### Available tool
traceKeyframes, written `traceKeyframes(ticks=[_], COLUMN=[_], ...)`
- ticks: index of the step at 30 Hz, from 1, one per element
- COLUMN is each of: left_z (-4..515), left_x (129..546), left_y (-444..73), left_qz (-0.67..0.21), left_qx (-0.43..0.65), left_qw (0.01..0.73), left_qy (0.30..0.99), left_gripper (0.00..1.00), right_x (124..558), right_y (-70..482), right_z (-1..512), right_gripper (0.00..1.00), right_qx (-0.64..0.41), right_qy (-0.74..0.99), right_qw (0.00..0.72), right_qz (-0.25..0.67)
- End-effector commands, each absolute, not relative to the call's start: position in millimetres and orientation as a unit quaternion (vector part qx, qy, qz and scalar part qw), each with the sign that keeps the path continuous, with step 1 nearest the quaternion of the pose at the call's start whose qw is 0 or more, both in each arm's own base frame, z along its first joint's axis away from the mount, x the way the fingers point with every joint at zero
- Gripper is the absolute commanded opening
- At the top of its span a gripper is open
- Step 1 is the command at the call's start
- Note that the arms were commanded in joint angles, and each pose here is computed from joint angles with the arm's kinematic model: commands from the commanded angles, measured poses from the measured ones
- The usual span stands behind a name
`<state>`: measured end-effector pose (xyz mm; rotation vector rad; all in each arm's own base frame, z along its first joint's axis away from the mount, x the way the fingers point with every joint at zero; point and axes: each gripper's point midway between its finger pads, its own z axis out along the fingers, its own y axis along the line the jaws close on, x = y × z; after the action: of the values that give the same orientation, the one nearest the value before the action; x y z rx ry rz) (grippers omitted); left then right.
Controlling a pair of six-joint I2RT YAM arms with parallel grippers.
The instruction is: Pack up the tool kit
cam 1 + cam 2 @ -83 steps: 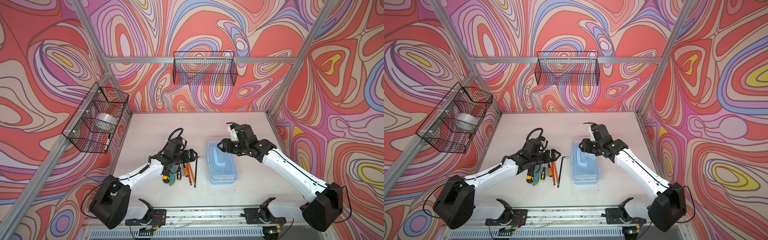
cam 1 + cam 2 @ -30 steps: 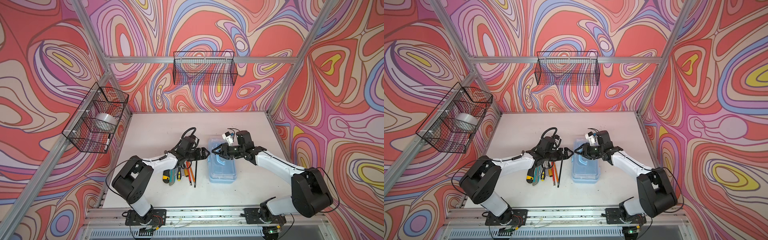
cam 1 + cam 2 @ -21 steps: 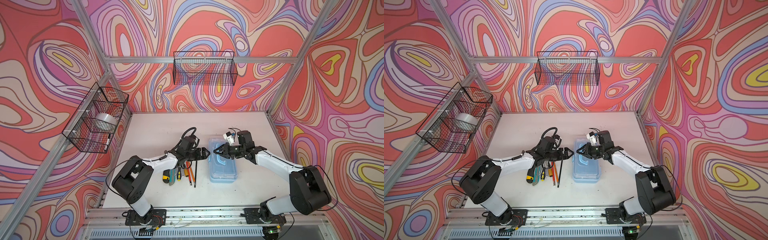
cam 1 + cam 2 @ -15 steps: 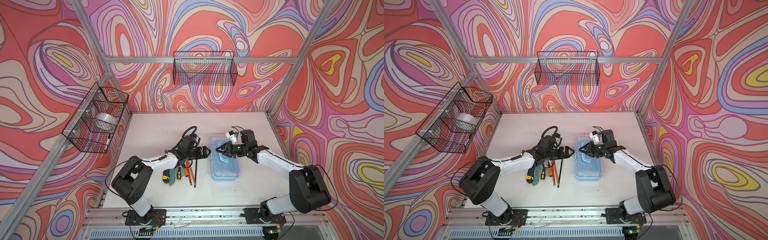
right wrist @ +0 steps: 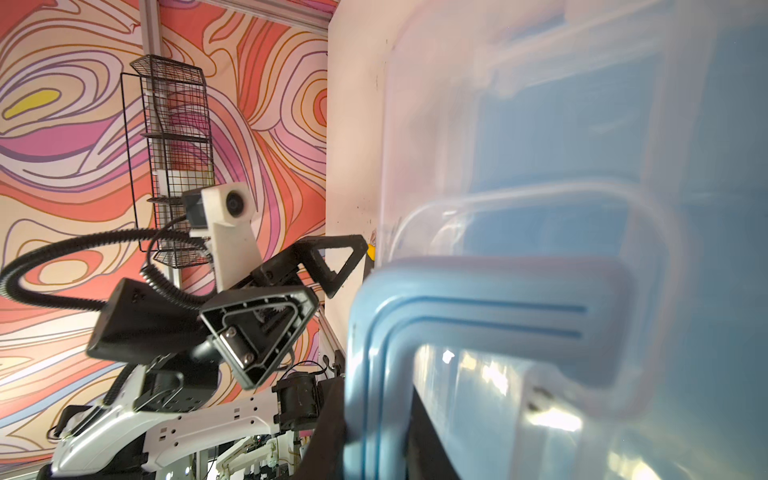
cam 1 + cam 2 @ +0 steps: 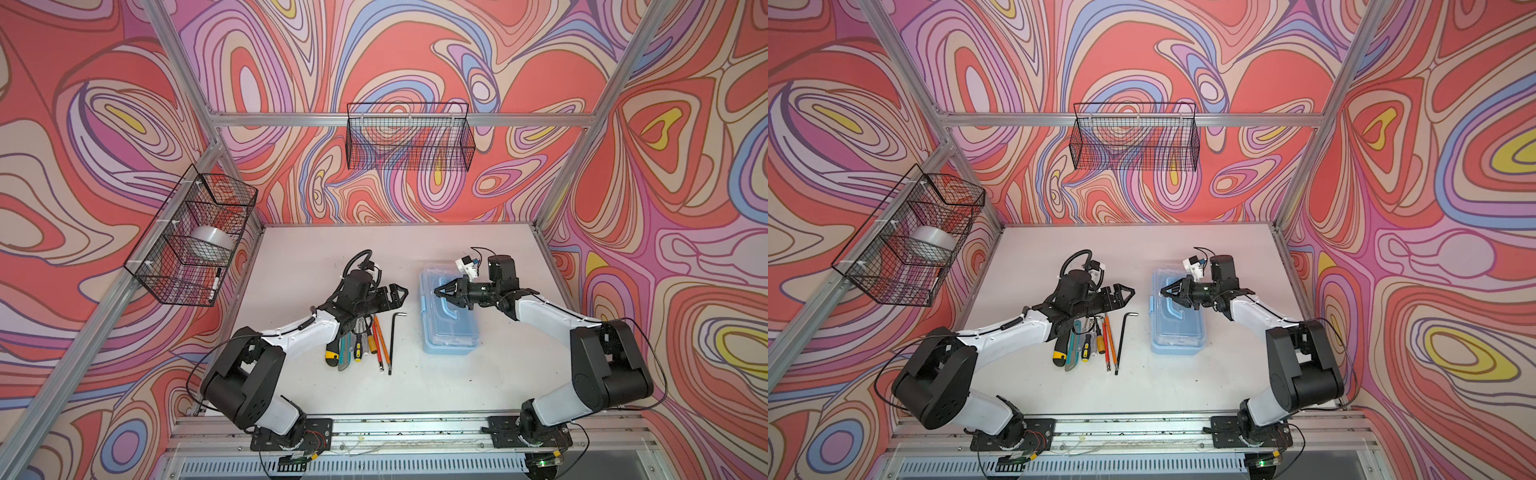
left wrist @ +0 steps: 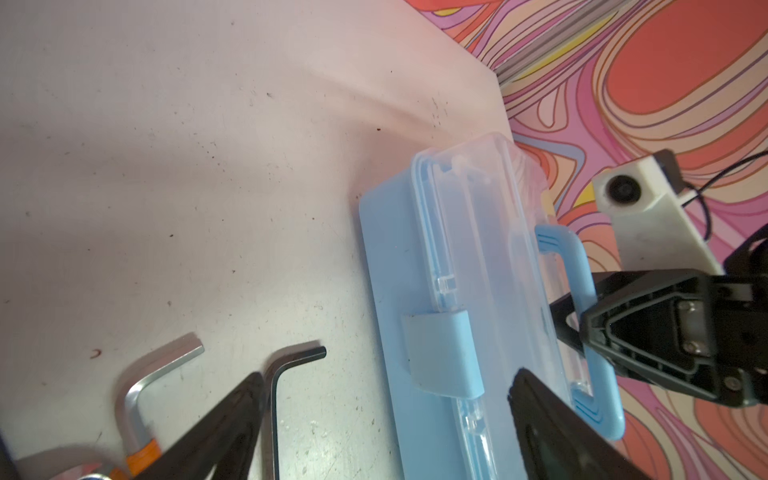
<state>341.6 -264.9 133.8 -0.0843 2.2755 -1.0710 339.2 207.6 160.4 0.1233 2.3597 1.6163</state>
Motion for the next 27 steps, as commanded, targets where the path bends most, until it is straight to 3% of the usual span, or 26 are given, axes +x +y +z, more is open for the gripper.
traceKeyframes(ticks=[1, 15, 27], left_z=[151.6, 167.5, 145.9], left_x=[333.1, 331.7, 330.0], left_y=[-287.6, -308.8, -320.2], left_qz=[-0.486, -0.579, -0.646], left_qx=[-0.009, -0.004, -0.038], left_qw=[0.293, 0.277, 0.234], left_qy=[0.824, 0.767, 0.725], left_gripper=[0.90, 0.83, 0.78], right_x=[344.1, 348.8, 349.1], right_y=[205.9, 198.7, 197.7], right_z=[158.5, 163.9, 158.9], right_gripper=[0.00, 0.00, 0.00], right_qx=[0.007, 0.009, 0.012], right_qy=[0.799, 0.786, 0.790], right_qw=[0.160, 0.157, 0.155], right_qz=[0.579, 0.599, 0.593])
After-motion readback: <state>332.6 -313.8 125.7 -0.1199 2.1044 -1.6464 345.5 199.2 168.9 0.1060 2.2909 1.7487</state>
